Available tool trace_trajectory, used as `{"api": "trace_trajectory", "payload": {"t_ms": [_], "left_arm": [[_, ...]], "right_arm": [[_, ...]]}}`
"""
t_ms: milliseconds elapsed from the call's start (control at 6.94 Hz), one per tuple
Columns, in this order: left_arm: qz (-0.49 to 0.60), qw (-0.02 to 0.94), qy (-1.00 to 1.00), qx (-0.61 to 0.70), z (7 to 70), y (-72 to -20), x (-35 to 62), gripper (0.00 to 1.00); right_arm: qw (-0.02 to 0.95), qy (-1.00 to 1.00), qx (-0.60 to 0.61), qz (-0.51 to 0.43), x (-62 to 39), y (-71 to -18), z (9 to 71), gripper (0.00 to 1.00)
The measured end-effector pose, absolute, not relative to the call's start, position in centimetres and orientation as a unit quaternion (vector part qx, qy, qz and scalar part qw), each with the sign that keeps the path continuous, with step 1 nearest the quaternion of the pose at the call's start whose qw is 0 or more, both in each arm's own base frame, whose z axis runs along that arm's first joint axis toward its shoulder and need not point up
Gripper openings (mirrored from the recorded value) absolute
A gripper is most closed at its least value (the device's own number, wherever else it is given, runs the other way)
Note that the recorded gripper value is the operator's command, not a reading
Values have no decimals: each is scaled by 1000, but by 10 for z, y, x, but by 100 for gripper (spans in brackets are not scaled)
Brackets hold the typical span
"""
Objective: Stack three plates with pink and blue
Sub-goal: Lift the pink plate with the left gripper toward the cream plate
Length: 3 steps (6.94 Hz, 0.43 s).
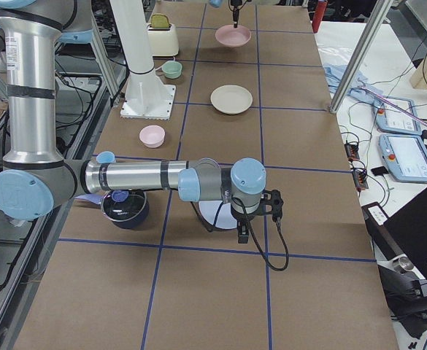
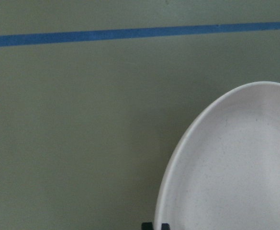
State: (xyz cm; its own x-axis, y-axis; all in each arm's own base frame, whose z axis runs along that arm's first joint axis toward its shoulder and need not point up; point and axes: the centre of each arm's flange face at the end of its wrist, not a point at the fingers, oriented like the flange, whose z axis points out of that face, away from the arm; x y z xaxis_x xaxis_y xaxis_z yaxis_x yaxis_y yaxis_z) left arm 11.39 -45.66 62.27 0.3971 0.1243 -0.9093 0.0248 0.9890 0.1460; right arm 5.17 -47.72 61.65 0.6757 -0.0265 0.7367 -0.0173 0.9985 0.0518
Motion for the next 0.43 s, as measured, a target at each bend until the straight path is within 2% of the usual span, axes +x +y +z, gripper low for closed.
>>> {"api": "trace_trajectory", "payload": {"t_ms": [432], "left_arm": [[-61,813,578,37,534,-487,148,0]], "right_arm": [[914,-403,43,5,16,-487,622,100]]}}
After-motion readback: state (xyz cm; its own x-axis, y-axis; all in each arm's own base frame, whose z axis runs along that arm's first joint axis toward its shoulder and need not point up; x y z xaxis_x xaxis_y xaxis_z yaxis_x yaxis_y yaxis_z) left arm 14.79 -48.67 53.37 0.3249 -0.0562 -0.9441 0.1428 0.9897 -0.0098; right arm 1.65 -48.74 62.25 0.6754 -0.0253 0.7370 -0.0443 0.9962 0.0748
